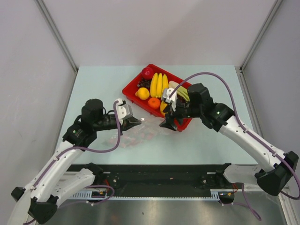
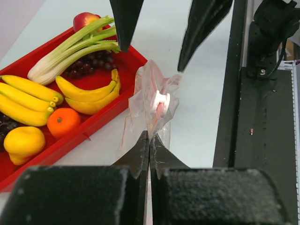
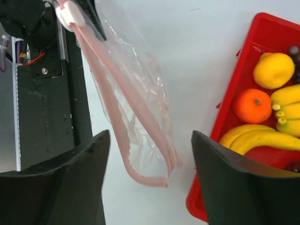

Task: Place the food in the zip-top bag and seal the zipper
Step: Open the zipper of the food storage bag at the center of the board.

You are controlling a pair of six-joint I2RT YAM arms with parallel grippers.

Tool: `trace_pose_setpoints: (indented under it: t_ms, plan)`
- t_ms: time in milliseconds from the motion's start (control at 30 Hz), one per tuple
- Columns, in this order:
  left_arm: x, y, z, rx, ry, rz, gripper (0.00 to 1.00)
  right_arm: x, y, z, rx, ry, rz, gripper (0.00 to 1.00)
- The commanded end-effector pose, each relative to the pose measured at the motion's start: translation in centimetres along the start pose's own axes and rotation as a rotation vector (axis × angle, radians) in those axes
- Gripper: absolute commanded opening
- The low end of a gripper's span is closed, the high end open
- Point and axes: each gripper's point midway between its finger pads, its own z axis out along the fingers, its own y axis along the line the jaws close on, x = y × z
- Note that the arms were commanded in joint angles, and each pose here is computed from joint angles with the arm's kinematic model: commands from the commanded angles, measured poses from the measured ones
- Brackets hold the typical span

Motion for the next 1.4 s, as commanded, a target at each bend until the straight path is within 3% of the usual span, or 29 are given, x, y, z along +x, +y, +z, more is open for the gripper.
trace_pose_setpoints:
  t_ms: [0,133,267,300,333,367,433,467,500,633,733,833,1267,1367]
  plan:
    - [-2.5,-0.9,-0.4,0.078,-0.056,0.009,0.0,-0.8,0.7,1.6,-0.007,-0.02,-0.138,0.68]
    - [-2.6,-1.1,-0.6,0.106,-0.064,0.009,0.0,-0.1,0.2,2.9,0.018,0.008,-0.183,0.49]
    - [-2.1,0.0,-0.5,0.095,-0.04,-0.04,0.0,-0.2,0.2,3.1,0.001,0.014,-0.159,0.08]
    - [-1.8,1.0,-0.8,0.065,-0.035,-0.074,0.0,-0.4,0.5,3.0,-0.004,0.01,-0.135,0.06]
    - [-1.7,0.9,-0.9,0.09,-0.043,-0.092,0.0,-0.9,0.7,2.9,-0.009,0.001,-0.122,0.09]
    - [-2.0,1.1,-1.1,0.095,-0.048,-0.096,0.0,-1.2,1.1,2.7,-0.022,-0.007,-0.116,0.31]
    - [-1.3,1.3,-1.3,0.114,-0.018,-0.085,0.0,-1.6,1.7,2.0,-0.042,-0.005,-0.096,0.58]
    - [-1.7,1.3,-1.4,0.119,-0.02,-0.059,0.0,-2.1,1.9,1.4,-0.036,-0.015,-0.095,0.8]
    - [-1.6,1.2,-1.5,0.123,-0.017,-0.034,0.0,-2.3,1.9,1.0,-0.03,-0.02,-0.092,0.85]
    - [-1.1,0.8,-1.6,0.144,-0.001,-0.025,0.0,-2.3,0.6,-0.2,0.003,-0.014,-0.111,0.84]
    - [-0.9,0.6,-1.5,0.159,0.0,-0.026,0.0,-0.9,0.0,0.3,0.007,0.034,-0.104,0.73]
    - [-0.8,0.5,-1.5,0.165,0.002,-0.029,0.0,0.0,-0.6,0.8,0.021,0.038,-0.115,0.68]
    - [-1.2,0.8,-1.3,0.165,-0.006,-0.05,0.0,0.3,0.7,3.6,-0.009,0.02,-0.211,0.66]
    - [-1.2,0.6,-1.3,0.179,-0.004,-0.06,0.0,0.8,-0.3,4.8,0.029,0.034,-0.216,0.61]
